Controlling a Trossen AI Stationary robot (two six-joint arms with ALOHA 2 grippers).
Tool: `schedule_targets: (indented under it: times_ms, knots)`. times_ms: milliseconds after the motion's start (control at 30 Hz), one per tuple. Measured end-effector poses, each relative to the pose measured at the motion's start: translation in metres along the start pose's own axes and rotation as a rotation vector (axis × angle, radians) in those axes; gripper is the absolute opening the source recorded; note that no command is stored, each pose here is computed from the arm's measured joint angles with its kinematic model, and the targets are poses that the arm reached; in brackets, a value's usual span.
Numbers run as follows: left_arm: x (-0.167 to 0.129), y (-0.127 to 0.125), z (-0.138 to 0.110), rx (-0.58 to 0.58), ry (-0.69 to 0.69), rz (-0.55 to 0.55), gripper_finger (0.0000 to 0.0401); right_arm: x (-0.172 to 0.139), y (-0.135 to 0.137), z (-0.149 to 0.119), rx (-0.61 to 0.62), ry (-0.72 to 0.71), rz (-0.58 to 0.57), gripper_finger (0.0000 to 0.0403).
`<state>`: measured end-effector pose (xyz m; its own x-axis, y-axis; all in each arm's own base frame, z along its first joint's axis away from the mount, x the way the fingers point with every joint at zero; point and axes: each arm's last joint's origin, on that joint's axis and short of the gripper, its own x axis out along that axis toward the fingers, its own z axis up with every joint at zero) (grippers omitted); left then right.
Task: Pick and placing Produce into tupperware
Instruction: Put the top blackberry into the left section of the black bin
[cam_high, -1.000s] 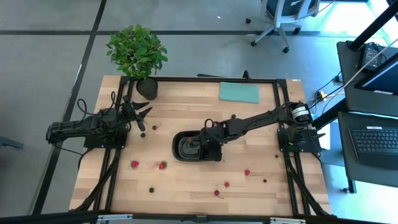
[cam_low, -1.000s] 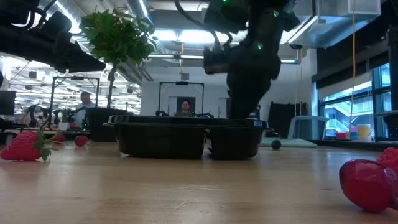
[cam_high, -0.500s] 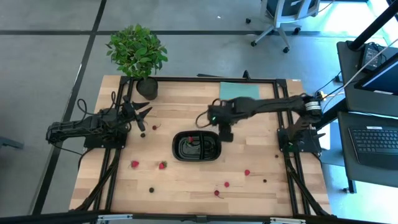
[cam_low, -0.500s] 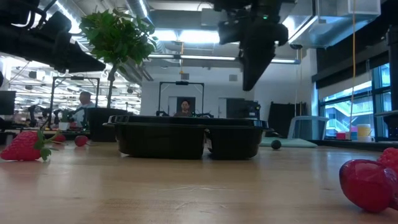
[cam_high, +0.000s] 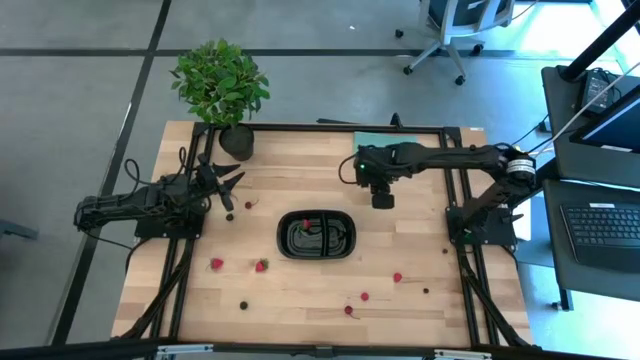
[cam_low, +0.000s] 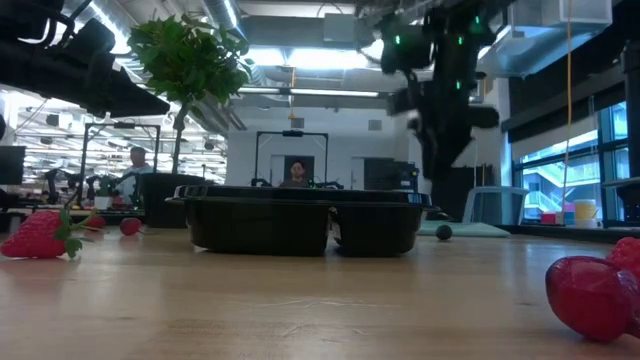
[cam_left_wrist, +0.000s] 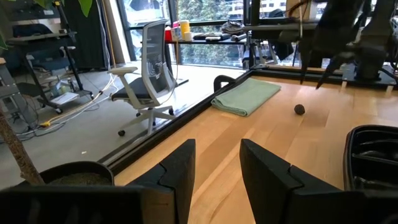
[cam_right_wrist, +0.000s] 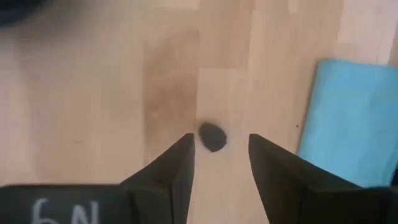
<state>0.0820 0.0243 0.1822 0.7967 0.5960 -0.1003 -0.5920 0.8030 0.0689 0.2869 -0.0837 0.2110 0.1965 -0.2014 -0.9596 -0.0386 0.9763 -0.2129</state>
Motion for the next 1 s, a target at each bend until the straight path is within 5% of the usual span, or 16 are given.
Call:
schedule_targets:
  times_ms: [267,733,1000]
  knots:
    - [0.000,0.000,0.000,0.000,0.000,0.000,0.0120,0.032,-0.008,-0.026,0.037,0.033,-0.004,0.0154]
    - [0.000,0.000,0.000,0.000,0.000,0.013,0.0120,0.033,-0.011,-0.023,0.083,-0.017,-0.024,0.0155]
    - [0.000,0.000,0.000,0.001,0.001,0.015,0.0120,0.033,-0.011,-0.023,0.096,-0.017,-0.024,0.0212]
